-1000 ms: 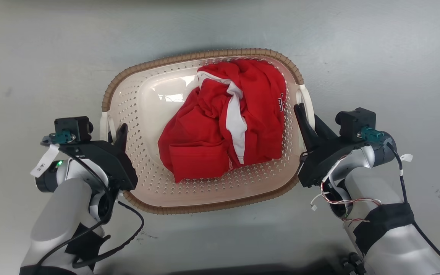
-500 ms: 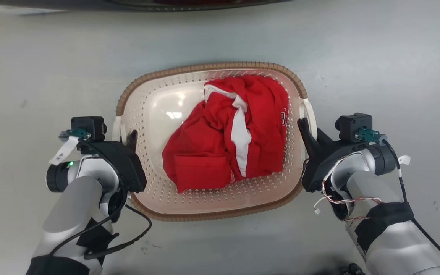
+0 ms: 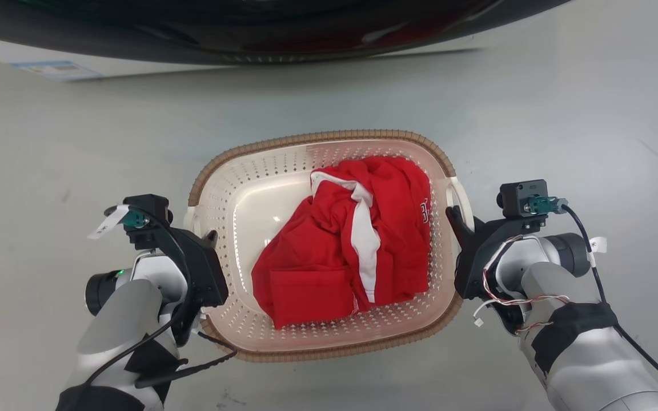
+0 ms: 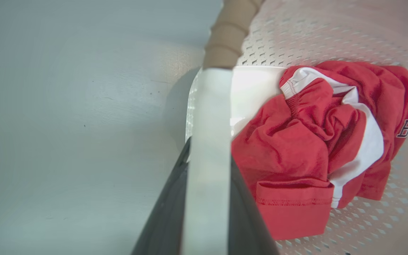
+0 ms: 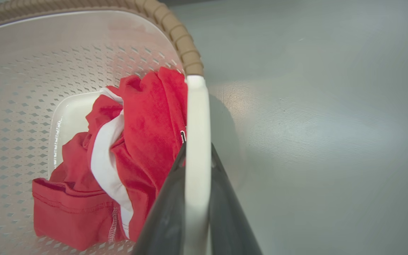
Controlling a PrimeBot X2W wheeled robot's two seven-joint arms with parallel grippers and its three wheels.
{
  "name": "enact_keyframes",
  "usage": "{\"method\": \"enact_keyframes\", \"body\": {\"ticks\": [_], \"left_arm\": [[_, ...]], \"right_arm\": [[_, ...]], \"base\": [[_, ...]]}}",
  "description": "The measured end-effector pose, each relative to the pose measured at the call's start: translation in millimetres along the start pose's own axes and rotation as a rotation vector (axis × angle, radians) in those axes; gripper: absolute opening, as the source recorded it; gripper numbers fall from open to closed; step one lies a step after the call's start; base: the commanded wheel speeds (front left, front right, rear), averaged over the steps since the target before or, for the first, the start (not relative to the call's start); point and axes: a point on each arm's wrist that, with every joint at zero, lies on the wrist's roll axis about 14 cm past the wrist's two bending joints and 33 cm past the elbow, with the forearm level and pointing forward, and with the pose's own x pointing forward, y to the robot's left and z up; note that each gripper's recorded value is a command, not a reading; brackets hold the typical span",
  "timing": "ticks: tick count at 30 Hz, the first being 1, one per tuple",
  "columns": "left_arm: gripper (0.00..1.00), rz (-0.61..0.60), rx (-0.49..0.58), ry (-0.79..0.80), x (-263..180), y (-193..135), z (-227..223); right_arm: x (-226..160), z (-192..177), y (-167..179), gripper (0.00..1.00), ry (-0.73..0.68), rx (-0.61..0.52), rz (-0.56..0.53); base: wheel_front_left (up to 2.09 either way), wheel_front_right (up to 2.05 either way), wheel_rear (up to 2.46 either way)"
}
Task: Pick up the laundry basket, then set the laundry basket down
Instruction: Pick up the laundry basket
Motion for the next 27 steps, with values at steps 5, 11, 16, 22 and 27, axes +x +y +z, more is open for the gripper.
{"method": "enact_keyframes", "body": {"ticks": [5, 11, 16, 22, 27], "left_arm": [[0.00, -0.009, -0.001, -0.004, -15, -9, 7], [0.00, -0.030, 0.013, -0.004, -34, -23, 15], [0.00, -0.040, 0.021, -0.004, -51, -32, 19], [0.00, -0.051, 0.010, 0.013, -73, -39, 18], [0.00, -0.059, 0.011, 0.028, -90, -45, 15]], "right_arm": [[-14, 9, 1, 0.00, 0.006, 0.018, -0.011], [-34, 18, 3, 0.00, 0.008, 0.026, -0.024], [-50, 28, 7, 0.00, 0.003, 0.018, -0.026], [-71, 36, 14, 0.00, 0.004, 0.023, -0.025], [-88, 35, 19, 0.00, 0.019, 0.031, -0.028]], "base": [[0.00, 0.00, 0.00], [0.00, 0.00, 0.00], [0.00, 0.00, 0.00], [0.00, 0.00, 0.00], [0.00, 0.00, 0.00]]}}
